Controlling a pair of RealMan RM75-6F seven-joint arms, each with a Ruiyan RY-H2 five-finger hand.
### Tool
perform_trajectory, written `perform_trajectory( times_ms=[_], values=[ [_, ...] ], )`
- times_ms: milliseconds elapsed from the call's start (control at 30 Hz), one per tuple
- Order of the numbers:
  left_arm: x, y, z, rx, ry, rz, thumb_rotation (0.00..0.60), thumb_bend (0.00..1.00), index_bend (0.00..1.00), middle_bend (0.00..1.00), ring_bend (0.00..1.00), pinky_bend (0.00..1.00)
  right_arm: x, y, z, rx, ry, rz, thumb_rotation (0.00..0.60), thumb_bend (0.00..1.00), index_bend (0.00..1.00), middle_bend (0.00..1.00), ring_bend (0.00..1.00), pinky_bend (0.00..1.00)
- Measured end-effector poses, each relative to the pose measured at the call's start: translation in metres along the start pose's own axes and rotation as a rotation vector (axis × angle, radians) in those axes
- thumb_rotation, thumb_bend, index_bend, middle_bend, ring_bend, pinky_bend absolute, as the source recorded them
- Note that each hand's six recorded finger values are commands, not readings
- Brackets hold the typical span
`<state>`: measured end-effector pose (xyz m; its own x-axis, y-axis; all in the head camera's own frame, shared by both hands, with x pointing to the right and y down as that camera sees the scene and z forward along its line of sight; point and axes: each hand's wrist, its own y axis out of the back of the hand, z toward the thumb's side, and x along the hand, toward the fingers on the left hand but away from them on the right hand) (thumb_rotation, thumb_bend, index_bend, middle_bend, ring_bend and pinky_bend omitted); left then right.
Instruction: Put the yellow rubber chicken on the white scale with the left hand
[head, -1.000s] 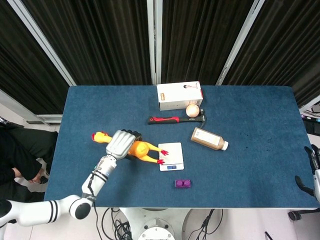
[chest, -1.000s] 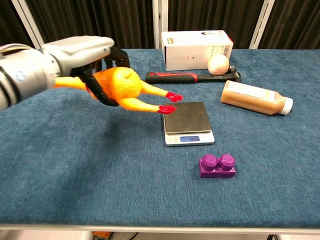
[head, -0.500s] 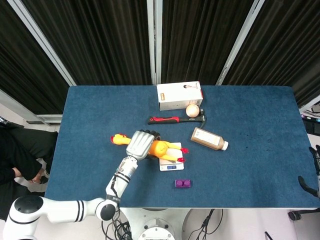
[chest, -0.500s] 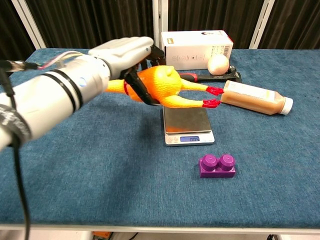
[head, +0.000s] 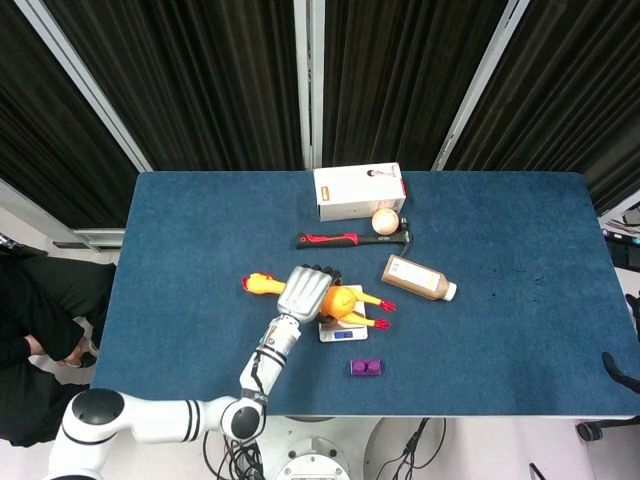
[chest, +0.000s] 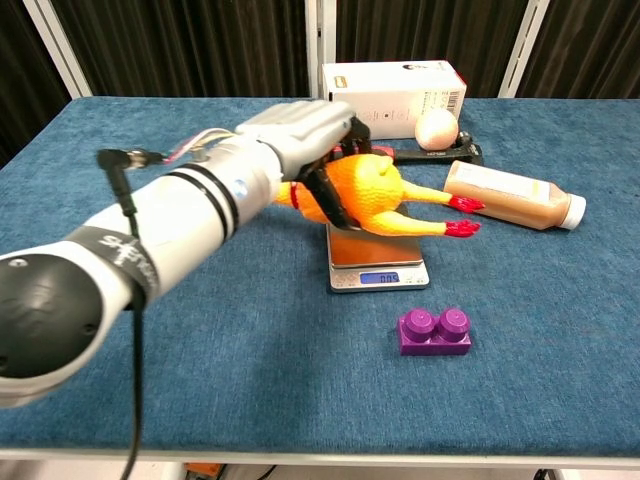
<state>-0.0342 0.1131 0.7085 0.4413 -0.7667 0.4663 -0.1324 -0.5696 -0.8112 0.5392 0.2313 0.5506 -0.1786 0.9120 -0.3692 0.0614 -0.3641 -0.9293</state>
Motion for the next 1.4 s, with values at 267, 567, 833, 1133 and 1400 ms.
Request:
perform_trajectory(
  times_ms=[267,567,833,1133,1400],
  values=[
    [0.007,-0.013,0.012,0.037,0.009,-0.005,0.6,0.27,0.61,0.67,0.57,0.64,0.001,0.001,-0.005,-0.002,-0.009,-0.001,0.6,0.22,0.0,0.0,0.0,0.0],
    [0.011,-0.015,0.021,0.046,0.043,0.013,0.6,0.27,0.6,0.66,0.57,0.63,-0.001,-0.002,-0.006,-0.005,-0.011,0.008,0.6,0.22,0.0,0.0,0.0,0.0],
    [0.01,-0.023,0.029,0.045,0.039,-0.018,0.6,0.27,0.53,0.66,0.56,0.63,-0.001,-0.003,-0.008,-0.007,-0.017,0.011,0.6,0.22,0.0,0.0,0.0,0.0],
    [0.009,-0.026,0.035,0.005,0.004,-0.023,0.6,0.24,0.13,0.36,0.33,0.54,-0.001,-0.005,-0.01,-0.007,-0.024,0.013,0.6,0.22,0.0,0.0,0.0,0.0],
    [0.006,-0.018,0.035,-0.034,-0.024,0.002,0.6,0.19,0.05,0.22,0.24,0.48,-0.001,-0.006,-0.007,0.001,-0.018,0.017,0.6,0.22,0.0,0.0,0.0,0.0]
  ],
)
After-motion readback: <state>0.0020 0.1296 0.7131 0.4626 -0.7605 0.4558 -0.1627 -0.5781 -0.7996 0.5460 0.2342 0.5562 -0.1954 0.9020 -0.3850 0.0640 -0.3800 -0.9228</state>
